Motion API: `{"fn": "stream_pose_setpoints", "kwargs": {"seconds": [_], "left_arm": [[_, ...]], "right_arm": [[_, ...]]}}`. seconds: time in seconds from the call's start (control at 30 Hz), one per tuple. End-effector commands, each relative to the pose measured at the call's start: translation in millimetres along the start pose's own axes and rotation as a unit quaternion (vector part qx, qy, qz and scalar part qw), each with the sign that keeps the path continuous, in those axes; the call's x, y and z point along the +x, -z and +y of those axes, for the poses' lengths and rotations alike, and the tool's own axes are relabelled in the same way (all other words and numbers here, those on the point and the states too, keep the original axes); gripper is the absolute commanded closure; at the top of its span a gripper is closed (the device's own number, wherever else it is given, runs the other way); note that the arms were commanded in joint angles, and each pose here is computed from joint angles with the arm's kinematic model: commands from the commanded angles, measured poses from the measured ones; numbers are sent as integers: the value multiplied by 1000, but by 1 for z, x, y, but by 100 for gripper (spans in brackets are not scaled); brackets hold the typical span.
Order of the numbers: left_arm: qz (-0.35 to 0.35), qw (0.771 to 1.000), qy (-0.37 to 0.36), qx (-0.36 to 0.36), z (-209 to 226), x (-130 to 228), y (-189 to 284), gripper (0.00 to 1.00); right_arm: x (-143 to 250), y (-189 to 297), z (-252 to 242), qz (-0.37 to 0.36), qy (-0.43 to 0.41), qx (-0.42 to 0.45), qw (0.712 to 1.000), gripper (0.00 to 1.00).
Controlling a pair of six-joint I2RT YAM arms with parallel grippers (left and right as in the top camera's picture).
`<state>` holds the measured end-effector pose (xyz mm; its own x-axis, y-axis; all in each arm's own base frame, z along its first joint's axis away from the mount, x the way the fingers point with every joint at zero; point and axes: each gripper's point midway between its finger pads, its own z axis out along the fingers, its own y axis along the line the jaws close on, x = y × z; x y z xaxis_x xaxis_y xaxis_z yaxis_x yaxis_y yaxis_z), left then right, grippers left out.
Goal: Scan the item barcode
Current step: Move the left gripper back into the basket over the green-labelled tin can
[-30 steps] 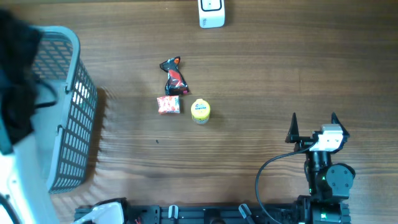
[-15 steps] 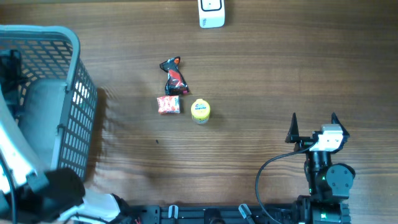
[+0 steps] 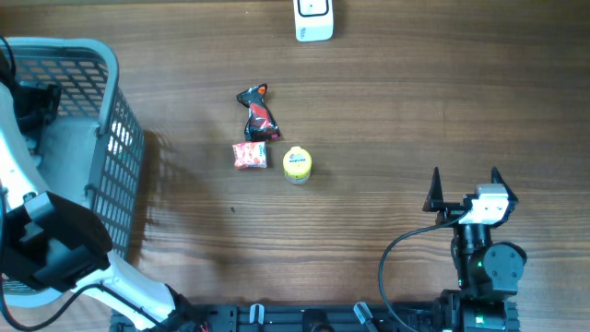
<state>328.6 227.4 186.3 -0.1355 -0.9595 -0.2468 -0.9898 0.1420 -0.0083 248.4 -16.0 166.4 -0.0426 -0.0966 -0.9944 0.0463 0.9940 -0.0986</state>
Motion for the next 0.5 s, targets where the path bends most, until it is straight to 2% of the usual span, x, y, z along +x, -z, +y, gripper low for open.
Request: {"fn": "stream_pose_setpoints", "kwargs": {"seconds": [0.0, 0.27, 0.47], "left_arm": [[4, 993, -117, -26, 3, 4, -8, 0], [63, 954, -275, 100, -42, 37, -10, 0], [69, 957, -266, 94, -40, 41, -46, 0]], "right_arm": [[0, 0, 2, 0, -8, -5, 1000, 0], [0, 0, 2, 0, -7, -5, 1000, 0], [0, 0, 2, 0, -8, -5, 1000, 0]]}}
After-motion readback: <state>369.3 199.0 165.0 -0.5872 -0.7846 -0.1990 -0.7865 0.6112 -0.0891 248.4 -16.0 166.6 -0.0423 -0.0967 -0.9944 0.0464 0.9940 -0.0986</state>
